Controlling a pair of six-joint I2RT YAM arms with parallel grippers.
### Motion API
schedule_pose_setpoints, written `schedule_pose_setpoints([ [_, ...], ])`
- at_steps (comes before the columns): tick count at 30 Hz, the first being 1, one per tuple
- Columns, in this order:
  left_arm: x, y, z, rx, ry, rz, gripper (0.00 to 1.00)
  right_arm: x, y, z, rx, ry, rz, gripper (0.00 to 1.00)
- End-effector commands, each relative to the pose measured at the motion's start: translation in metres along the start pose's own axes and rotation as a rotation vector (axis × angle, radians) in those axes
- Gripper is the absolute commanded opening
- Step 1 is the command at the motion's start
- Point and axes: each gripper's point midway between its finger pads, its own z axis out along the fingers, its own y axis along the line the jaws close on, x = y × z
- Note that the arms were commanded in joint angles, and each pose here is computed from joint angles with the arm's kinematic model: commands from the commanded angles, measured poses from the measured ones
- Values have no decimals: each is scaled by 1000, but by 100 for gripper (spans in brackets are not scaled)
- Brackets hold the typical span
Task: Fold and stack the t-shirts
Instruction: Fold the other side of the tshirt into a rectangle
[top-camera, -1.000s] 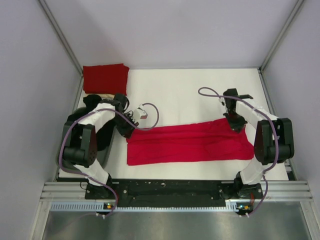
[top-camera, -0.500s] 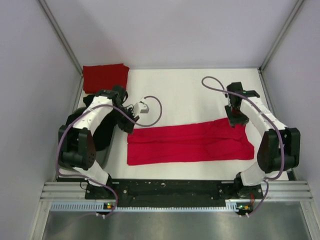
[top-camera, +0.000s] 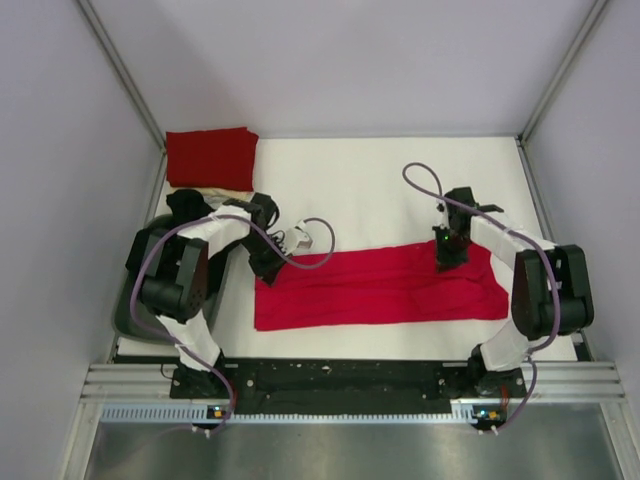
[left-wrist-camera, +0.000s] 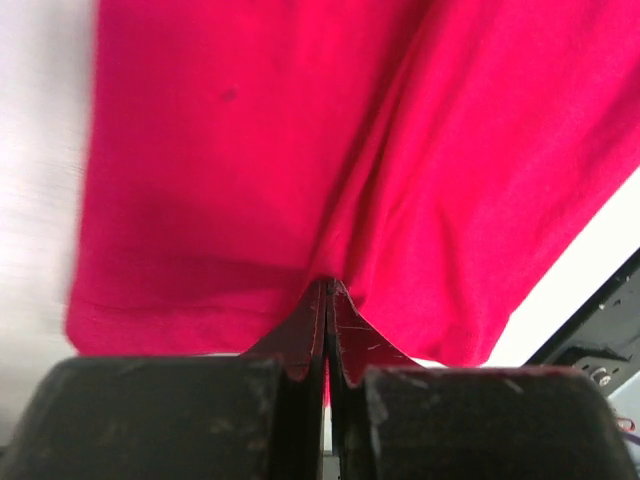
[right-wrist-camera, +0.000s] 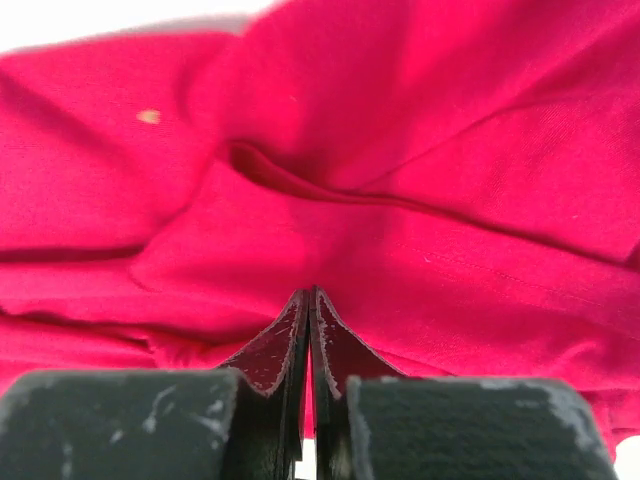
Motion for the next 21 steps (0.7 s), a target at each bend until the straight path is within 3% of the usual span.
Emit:
schedule_pose_setpoints([
  [1, 17, -23, -8, 43, 11, 79, 0, 7, -10, 20, 68, 21, 58, 0],
  [6, 39, -41, -11, 96, 56, 126, 1, 12, -18, 18, 111, 23, 55, 0],
  [11, 30, -43, -30, 83, 42, 159, 15, -7, -24, -14, 157, -72, 41, 0],
  [14, -4, -35, -58, 51, -74, 141, 33, -31, -44, -42, 234, -179, 71, 32],
  [16, -24, -10, -70, -54, -146, 84, 45, -42, -67, -53, 274, -233, 137, 47],
  [18, -32, 26, -70, -192, -161, 16, 50, -54, -89, -53, 272, -273, 197, 55],
  [21, -36, 66, -59, -313, -135, -45, 52, -72, -105, -38, 276, -248, 190, 58],
])
